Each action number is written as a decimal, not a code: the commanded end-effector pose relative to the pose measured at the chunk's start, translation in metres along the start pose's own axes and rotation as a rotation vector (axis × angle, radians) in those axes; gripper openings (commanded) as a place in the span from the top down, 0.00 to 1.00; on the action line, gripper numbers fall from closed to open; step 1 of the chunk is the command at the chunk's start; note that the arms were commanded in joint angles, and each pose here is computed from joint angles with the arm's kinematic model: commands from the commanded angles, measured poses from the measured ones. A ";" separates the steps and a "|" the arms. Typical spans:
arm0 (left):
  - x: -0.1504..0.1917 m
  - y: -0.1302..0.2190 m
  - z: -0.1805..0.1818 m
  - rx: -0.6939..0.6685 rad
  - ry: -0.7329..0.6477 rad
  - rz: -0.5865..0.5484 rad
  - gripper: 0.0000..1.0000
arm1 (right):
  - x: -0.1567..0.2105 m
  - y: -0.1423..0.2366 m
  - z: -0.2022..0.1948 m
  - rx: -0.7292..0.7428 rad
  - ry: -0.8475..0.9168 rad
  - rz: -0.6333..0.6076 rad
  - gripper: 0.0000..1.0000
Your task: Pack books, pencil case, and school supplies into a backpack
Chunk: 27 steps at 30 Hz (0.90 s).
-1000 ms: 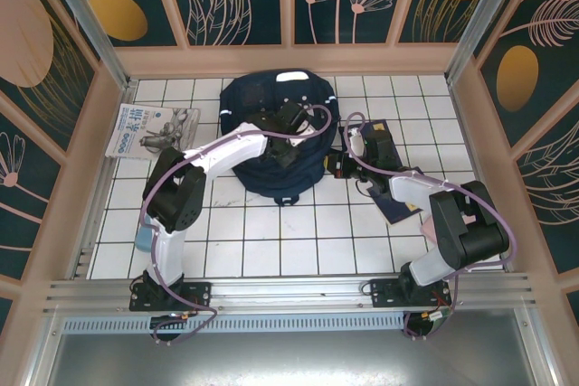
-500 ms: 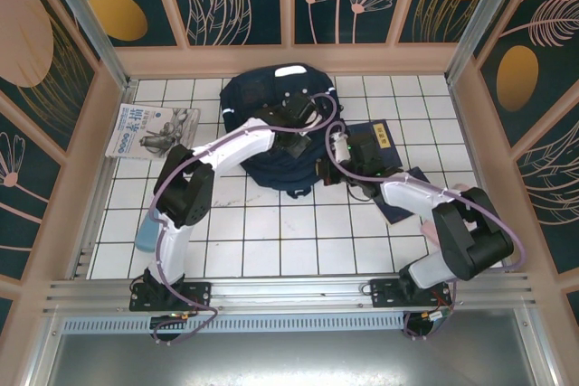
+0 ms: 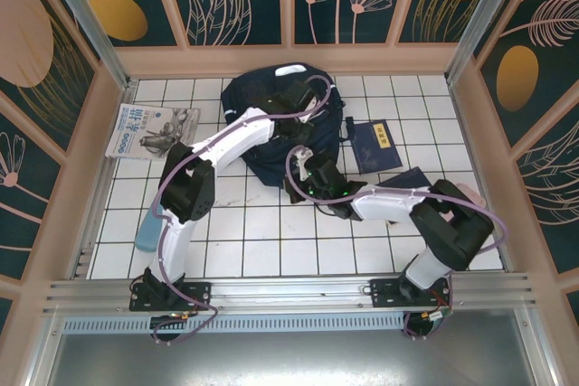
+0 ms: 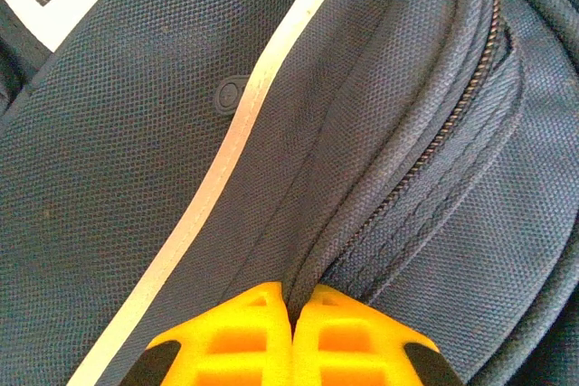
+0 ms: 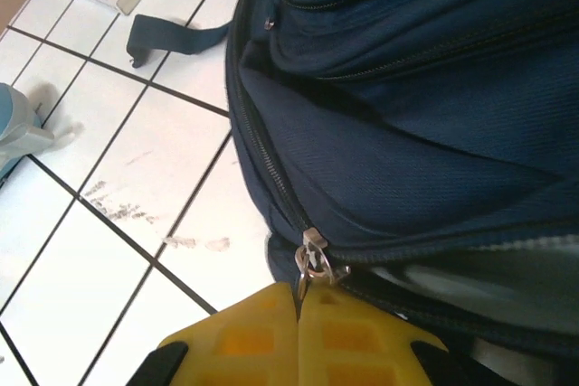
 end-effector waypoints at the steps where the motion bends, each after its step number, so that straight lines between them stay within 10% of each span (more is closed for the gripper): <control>1: -0.046 0.026 0.006 0.040 0.095 -0.267 1.00 | 0.000 -0.008 0.038 -0.169 -0.003 0.027 0.85; 8: -0.038 0.028 0.013 0.042 0.135 -0.252 0.94 | -0.015 0.033 0.016 -0.151 -0.165 -0.038 0.54; 16: -0.032 0.052 0.027 0.072 0.258 -0.295 0.47 | -0.044 0.101 -0.043 -0.059 -0.433 -0.171 0.44; 27: 0.030 0.094 0.044 -0.072 0.445 -0.339 0.36 | -0.120 0.097 -0.094 0.143 -0.857 -0.127 0.44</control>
Point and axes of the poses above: each hand's point on the last joint's axis, 136 mm out from that joint toward the fingers, its own y axis back along the fingers, its own z axis along the line the jaws close on, x = y × z, the point moved 9 cm from there along y, back along the fingers, and after that the axes turned 13 degrees about -y, right-handed, at the moved point
